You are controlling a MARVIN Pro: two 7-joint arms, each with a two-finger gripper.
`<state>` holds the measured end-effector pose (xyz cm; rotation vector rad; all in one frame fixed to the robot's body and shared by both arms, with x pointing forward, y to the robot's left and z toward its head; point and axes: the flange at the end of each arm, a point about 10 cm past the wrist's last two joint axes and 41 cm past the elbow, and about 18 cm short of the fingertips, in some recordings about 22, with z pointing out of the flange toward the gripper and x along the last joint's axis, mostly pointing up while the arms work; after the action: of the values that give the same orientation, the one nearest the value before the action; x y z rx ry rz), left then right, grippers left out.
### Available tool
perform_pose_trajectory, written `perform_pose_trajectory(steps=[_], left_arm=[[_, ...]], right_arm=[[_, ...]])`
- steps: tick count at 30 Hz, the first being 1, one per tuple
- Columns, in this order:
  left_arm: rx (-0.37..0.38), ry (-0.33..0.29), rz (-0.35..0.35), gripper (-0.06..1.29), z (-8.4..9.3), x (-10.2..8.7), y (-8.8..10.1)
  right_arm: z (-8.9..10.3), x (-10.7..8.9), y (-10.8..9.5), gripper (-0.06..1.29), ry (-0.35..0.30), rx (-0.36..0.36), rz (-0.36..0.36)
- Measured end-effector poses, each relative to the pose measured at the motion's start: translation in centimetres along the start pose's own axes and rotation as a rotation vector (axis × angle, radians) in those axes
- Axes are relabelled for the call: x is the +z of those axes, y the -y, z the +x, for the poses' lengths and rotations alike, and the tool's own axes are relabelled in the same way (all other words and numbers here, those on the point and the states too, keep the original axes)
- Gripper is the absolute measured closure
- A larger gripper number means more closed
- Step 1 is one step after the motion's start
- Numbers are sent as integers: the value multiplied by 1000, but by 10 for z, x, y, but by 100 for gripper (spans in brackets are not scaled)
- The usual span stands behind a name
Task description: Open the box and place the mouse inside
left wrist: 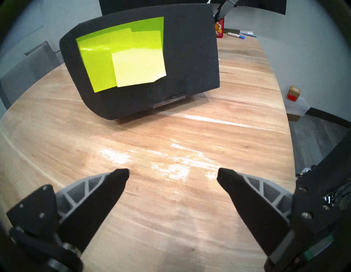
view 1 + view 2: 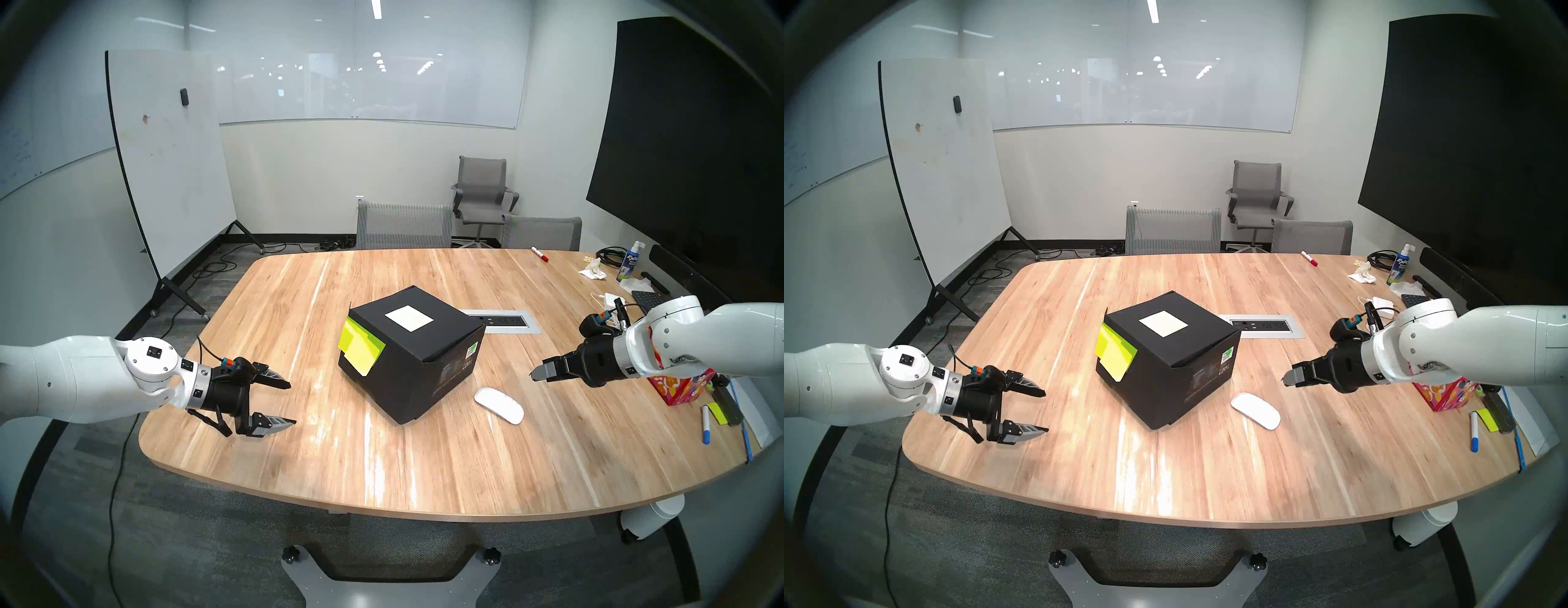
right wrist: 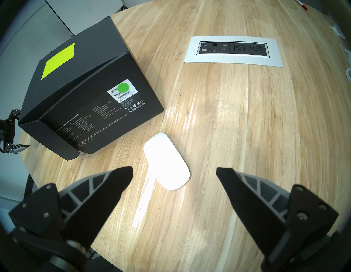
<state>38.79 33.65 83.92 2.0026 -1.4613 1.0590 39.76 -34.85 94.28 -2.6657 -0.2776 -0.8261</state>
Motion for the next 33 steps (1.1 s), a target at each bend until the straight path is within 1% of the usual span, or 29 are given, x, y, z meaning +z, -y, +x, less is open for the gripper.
perform_pose_trajectory(steps=[4, 8, 13, 15, 21, 28, 31, 33], left_arm=[[-2, 32, 9, -4, 2, 6, -8], [-18, 70, 15, -4, 5, 11, -13], [-43, 113, 6, -4, 11, 21, -17], [-47, 118, 5, -4, 12, 23, -18], [-88, 169, -7, -4, 20, 34, -22], [-130, 199, -8, -4, 30, 45, -24], [-141, 198, -6, -4, 33, 48, -24], [-159, 185, -4, -4, 38, 51, -25]], right_arm=[[0, 0, 0, 2, 0, 0, 0], [0, 0, 0, 2, 0, 0, 0], [0, 0, 0, 2, 0, 0, 0], [0, 0, 0, 2, 0, 0, 0], [0, 0, 0, 2, 0, 0, 0], [0, 0, 0, 2, 0, 0, 0], [0, 0, 0, 2, 0, 0, 0], [0, 0, 0, 2, 0, 0, 0]])
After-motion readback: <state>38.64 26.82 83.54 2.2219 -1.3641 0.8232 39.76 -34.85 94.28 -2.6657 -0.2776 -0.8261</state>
